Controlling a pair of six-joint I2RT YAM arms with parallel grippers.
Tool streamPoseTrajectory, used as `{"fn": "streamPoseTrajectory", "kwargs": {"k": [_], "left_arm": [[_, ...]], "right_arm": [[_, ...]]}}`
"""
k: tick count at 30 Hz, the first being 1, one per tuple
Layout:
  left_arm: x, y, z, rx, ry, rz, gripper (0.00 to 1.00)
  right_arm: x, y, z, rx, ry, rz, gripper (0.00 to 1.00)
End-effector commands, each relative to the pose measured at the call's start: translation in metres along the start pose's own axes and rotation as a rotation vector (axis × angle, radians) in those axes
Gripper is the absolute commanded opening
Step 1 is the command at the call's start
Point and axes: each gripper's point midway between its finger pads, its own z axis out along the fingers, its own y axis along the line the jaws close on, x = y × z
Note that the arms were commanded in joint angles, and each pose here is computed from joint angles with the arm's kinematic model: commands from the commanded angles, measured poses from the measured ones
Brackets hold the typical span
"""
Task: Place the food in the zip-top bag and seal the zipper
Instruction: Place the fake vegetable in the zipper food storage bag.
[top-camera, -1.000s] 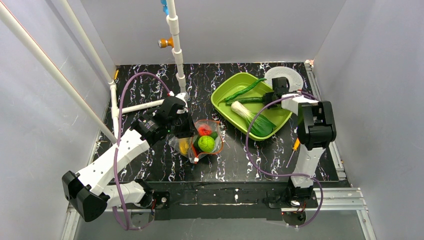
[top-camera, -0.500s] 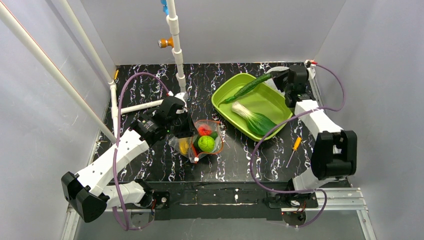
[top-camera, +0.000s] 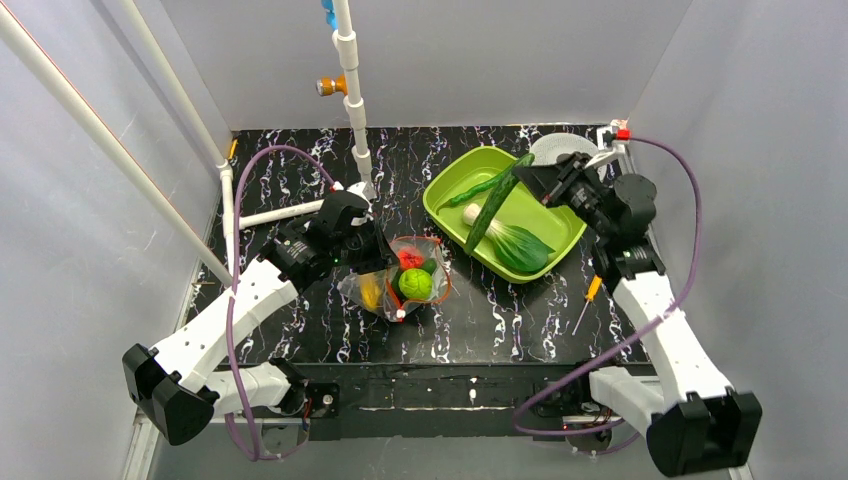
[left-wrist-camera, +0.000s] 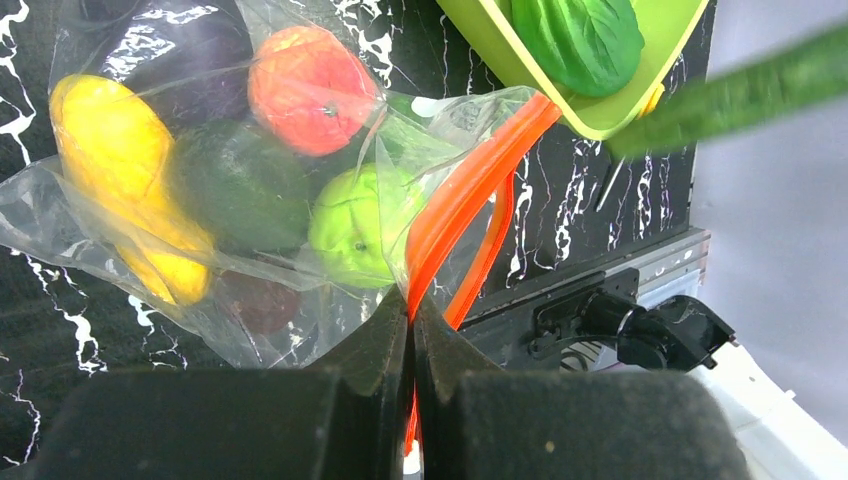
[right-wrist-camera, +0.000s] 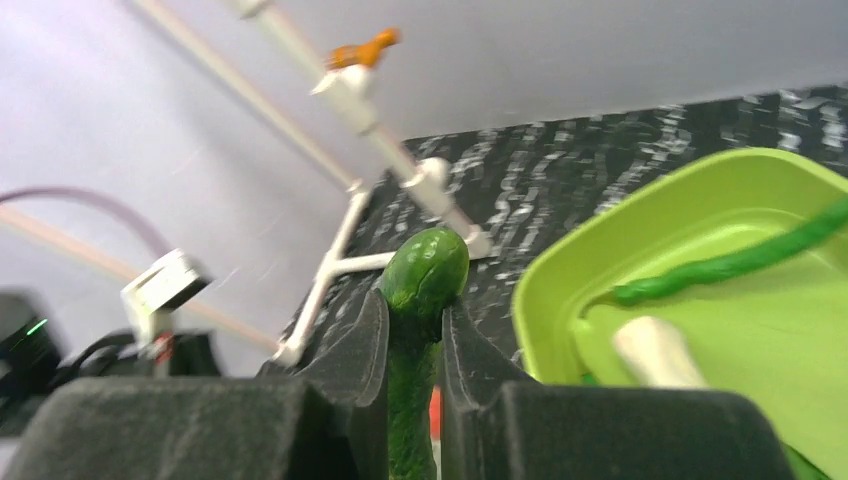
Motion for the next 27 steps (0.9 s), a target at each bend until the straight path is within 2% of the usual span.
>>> {"fn": "streamPoseTrajectory", "kwargs": {"k": [1, 6, 9, 12, 17, 27], "left_arm": [[-0.006, -0.009, -0.007, 0.041, -0.024, -0.022, 0.00], [-0.009, -0.013, -0.008, 0.055, -0.034, -0.038, 0.00], [-0.010, -0.017, -0.009, 0.073, -0.037, -0.058, 0.00], [-0.011, -0.023, -0.011, 0.095, -0.038, -0.083, 0.00], [-0.009, -0.026, -0.010, 0.115, -0.030, -0.125, 0.00], [-0.005, -0.030, -0.002, 0.152, -0.024, -0.238, 0.00]], "right_arm": [[-0.003, 0.078, -0.040, -0.335, -0.007, -0.106, 0.01], [0.009, 0.119, -0.063, -0.510, -0.034, -0.115, 0.01], [0.022, 0.134, -0.060, -0.580, -0.029, -0.052, 0.01], [0.028, 0.146, -0.055, -0.647, -0.079, 0.018, 0.01], [0.042, 0.133, -0.031, -0.592, -0.148, 0.136, 0.01], [0.088, 0.071, -0.003, -0.380, -0.203, 0.282, 0.01]]}}
